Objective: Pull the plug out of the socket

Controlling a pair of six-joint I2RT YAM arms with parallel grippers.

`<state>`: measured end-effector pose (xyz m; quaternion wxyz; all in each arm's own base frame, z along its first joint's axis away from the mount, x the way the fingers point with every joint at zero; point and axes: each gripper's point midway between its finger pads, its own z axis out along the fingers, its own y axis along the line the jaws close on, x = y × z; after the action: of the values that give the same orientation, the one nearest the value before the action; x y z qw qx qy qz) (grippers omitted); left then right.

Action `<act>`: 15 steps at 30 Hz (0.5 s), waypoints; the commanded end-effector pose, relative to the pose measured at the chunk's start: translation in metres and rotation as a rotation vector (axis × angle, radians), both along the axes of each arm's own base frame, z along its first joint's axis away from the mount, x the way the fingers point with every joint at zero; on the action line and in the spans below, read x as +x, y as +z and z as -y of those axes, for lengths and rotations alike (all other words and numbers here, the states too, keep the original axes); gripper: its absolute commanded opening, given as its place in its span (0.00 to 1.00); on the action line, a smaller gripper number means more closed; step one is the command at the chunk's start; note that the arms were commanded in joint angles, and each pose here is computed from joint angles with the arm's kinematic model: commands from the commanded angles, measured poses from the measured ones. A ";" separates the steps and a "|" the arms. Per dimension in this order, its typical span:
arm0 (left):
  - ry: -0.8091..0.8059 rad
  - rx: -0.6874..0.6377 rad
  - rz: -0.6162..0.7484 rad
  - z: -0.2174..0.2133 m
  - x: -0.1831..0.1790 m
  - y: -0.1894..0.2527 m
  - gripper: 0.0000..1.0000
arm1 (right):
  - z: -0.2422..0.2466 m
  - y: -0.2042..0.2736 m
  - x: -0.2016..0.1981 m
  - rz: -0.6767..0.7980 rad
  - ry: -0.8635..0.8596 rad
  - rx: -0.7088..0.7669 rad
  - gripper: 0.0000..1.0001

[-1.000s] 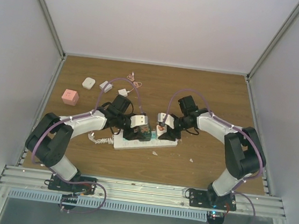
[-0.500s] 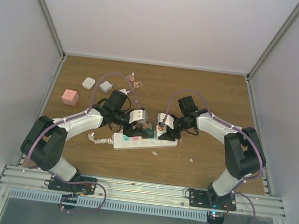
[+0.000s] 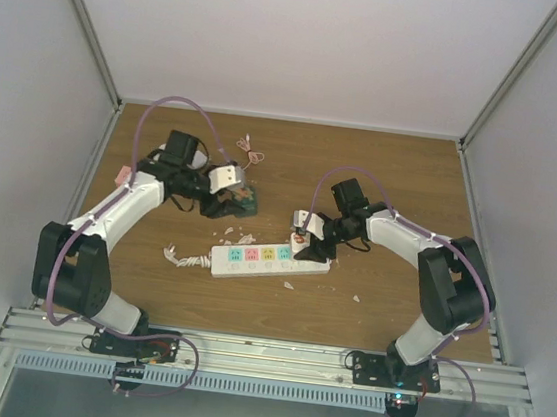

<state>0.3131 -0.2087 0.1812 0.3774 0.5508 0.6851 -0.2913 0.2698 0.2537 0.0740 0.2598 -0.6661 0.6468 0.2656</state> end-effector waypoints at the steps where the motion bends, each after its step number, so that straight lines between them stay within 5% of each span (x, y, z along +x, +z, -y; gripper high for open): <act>1: 0.075 0.268 0.072 -0.062 0.015 -0.006 0.36 | 0.002 -0.001 0.002 0.019 -0.030 -0.027 0.66; 7: 0.169 0.610 0.105 -0.142 0.041 -0.030 0.37 | -0.002 0.019 0.002 0.035 -0.029 0.024 0.88; 15: 0.196 0.901 0.111 -0.192 0.066 -0.053 0.40 | -0.010 0.056 0.006 0.077 -0.055 0.111 0.99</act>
<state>0.3625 -0.0482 0.1311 0.2135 0.5914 0.7773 0.0211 0.2738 0.2548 0.1014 0.2912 -0.6506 0.6526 0.2570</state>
